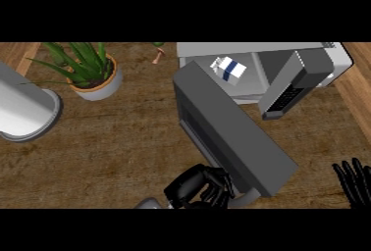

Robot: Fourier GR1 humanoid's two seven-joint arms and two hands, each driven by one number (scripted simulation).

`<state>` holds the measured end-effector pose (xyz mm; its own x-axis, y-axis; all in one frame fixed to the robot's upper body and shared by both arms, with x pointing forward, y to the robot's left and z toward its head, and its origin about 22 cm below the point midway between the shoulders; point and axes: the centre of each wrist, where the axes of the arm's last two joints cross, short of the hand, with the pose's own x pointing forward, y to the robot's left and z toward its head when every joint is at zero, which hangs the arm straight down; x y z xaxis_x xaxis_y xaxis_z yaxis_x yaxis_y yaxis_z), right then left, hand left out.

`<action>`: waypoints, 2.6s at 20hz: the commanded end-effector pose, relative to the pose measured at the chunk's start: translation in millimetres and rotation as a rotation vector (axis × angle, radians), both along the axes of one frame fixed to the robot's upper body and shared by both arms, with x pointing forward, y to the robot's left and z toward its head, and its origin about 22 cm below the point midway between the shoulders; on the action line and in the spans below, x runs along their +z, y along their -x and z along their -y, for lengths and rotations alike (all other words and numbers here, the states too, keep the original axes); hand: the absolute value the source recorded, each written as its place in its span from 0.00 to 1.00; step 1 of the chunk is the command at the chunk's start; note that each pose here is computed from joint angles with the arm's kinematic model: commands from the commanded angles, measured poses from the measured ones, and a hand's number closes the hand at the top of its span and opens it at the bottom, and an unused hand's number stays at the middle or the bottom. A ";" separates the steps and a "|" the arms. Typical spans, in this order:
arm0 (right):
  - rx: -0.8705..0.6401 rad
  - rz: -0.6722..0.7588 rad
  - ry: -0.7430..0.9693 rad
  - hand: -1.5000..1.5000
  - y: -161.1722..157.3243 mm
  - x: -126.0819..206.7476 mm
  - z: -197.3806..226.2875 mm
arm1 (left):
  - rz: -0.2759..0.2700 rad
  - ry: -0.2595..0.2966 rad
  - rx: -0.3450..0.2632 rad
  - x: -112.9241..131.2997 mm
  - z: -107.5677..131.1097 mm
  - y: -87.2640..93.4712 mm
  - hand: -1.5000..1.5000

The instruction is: Pick up the milk, place it into the microwave and close the microwave

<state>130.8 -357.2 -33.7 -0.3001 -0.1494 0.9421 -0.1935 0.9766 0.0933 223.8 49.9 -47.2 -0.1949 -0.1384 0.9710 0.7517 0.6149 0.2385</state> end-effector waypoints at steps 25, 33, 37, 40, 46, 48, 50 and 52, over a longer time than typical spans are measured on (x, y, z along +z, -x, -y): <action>0.284 0.088 -0.019 0.00 -10.0 91.7 -36.6 | 0.149 0.113 0.399 70.8 55.4 -73.4 1.00; 0.278 0.077 -0.011 0.00 -13.3 105.0 -38.1 | 0.123 0.158 0.472 93.4 54.2 -109.1 1.00; 0.274 0.115 -0.013 0.00 -15.9 115.6 -36.7 | 0.114 0.181 0.507 94.3 49.0 -121.5 1.00; 0.287 0.091 -0.014 0.00 -15.9 113.5 -36.8 | 0.094 0.200 0.525 100.4 47.2 -131.5 1.00; 0.296 0.117 -0.019 0.00 -18.0 123.7 -36.8 | 0.050 0.233 0.538 96.7 43.6 -135.0 1.00; 0.309 0.121 -0.034 0.00 -19.4 124.5 -39.0 | -0.002 0.262 0.569 96.6 41.3 -136.2 1.00; 0.310 0.138 -0.021 0.00 -21.5 130.1 -39.2 | -0.016 0.262 0.604 89.3 36.8 -136.0 1.00; 0.314 0.131 -0.022 0.00 -20.4 129.7 -33.9 | 0.001 0.277 0.628 95.1 38.1 -139.2 1.00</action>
<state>150.5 -321.7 92.5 -0.3515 -0.2679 0.8970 -0.4862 0.8711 0.0696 341.4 3.4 41.2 -0.1884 0.0415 0.9812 0.3231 0.9461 0.0221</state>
